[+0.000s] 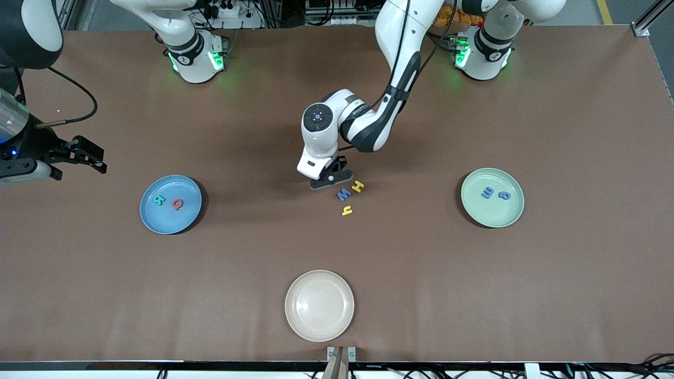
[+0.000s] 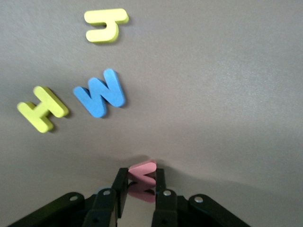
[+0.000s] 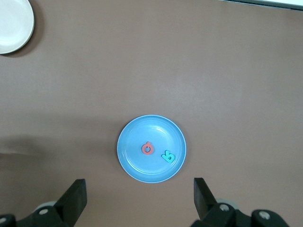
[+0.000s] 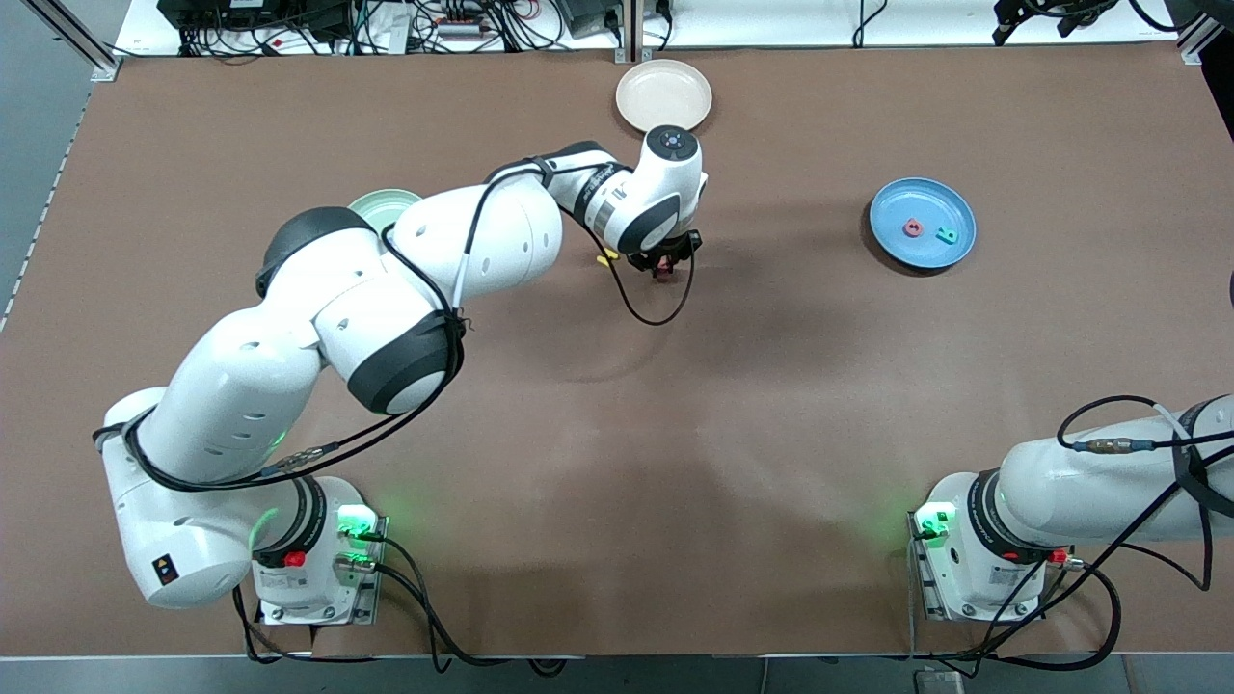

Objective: Sort uppercase to blue plate, lowercase to green plate
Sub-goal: 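Grasp the pink m with the left gripper while the right gripper withdraws, then carry the pink m to the green plate and open the left gripper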

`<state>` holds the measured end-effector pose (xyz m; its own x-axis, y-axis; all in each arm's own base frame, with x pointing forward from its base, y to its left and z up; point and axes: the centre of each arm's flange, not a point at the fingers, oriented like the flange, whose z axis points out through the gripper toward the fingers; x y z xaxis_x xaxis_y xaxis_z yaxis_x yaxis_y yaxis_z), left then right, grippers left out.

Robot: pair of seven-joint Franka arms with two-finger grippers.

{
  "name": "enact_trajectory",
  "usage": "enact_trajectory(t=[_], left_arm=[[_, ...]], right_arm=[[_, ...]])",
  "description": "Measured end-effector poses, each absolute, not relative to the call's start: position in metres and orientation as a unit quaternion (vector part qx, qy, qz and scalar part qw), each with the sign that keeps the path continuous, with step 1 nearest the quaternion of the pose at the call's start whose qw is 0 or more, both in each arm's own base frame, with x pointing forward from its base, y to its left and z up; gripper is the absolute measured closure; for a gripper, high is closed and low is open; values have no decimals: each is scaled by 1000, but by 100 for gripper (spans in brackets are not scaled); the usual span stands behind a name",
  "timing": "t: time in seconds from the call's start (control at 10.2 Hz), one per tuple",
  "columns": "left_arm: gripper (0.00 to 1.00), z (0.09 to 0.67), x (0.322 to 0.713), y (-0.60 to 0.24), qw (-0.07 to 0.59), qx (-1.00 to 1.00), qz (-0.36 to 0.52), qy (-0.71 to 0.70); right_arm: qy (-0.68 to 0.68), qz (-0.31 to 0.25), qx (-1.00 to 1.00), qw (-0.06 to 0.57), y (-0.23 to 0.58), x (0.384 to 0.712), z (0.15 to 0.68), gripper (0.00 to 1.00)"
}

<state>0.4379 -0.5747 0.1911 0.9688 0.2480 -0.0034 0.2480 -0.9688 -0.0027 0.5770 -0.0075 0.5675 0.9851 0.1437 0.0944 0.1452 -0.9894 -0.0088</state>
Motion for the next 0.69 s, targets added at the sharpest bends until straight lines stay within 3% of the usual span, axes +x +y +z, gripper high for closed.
enact_trajectory(t=[0.29, 0.69], left_arm=[[73, 223, 475, -525, 24, -996, 28, -84], [73, 267, 518, -365, 29, -995, 72, -62]], right_arm=[[-72, -44, -996, 9, -8, 576, 578, 0], [-66, -41, -997, 9, -15, 574, 586, 0]])
